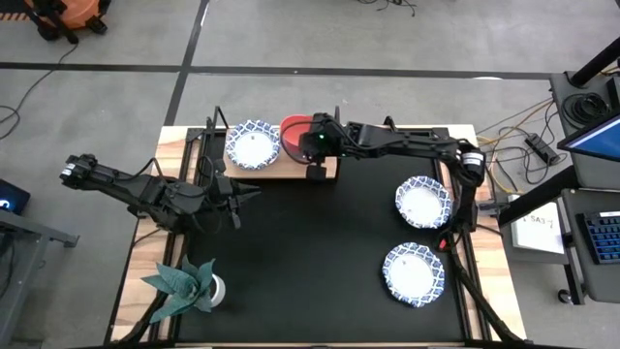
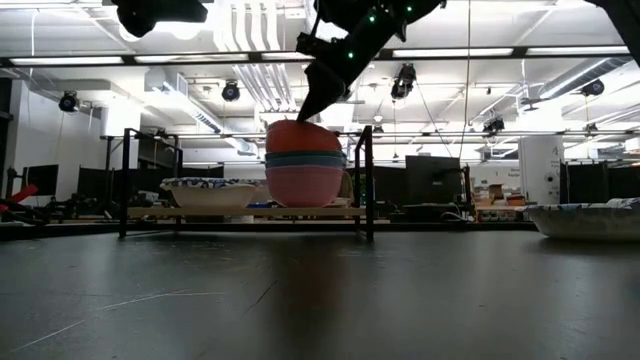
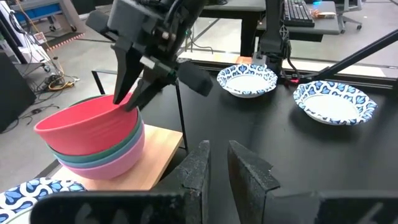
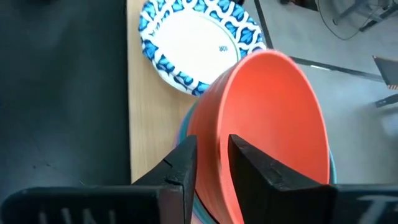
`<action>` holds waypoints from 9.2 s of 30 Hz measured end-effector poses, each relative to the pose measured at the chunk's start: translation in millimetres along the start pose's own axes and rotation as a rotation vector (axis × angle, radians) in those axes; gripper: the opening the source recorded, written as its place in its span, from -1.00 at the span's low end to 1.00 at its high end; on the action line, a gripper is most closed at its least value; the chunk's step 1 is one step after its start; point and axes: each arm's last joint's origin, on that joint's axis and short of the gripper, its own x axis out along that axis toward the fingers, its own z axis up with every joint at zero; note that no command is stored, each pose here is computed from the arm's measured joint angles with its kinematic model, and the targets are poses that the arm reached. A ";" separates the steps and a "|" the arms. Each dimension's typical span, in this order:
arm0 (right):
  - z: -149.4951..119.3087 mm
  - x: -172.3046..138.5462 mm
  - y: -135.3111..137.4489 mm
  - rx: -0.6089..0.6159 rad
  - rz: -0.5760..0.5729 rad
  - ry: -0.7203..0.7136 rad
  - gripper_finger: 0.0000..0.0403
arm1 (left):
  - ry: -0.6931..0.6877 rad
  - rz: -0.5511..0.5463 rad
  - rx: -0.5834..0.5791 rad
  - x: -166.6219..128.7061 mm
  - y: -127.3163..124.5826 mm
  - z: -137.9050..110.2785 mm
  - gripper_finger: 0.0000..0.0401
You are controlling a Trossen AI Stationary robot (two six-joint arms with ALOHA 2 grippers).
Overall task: Place and stack bowls onto a shelf
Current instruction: Stack the orange bowl on top of the green bowl, then stack the white patterned bowl on top of the white patterned bowl
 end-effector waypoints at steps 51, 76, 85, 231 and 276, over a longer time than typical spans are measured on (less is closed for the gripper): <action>-8.2 50.8 -2.5 0.270 0.054 -0.202 -0.96 | 0.011 0.004 0.027 1.5 -0.2 -3.8 -0.82; -8.9 -96.3 84.1 0.379 0.366 0.302 -0.96 | 0.013 0.004 0.029 1.6 -0.2 -4.2 -0.82; -68.6 -120.5 104.4 0.520 0.304 0.487 -0.96 | 0.010 0.003 0.026 1.6 -0.3 -3.9 -0.82; -67.0 -225.7 122.6 0.205 0.599 -0.423 0.05 | 0.103 0.285 0.470 3.3 1.1 61.1 -1.00; -67.1 -198.6 138.1 0.194 0.603 -0.302 0.05 | 0.742 0.794 0.537 118.7 62.2 -24.8 -0.51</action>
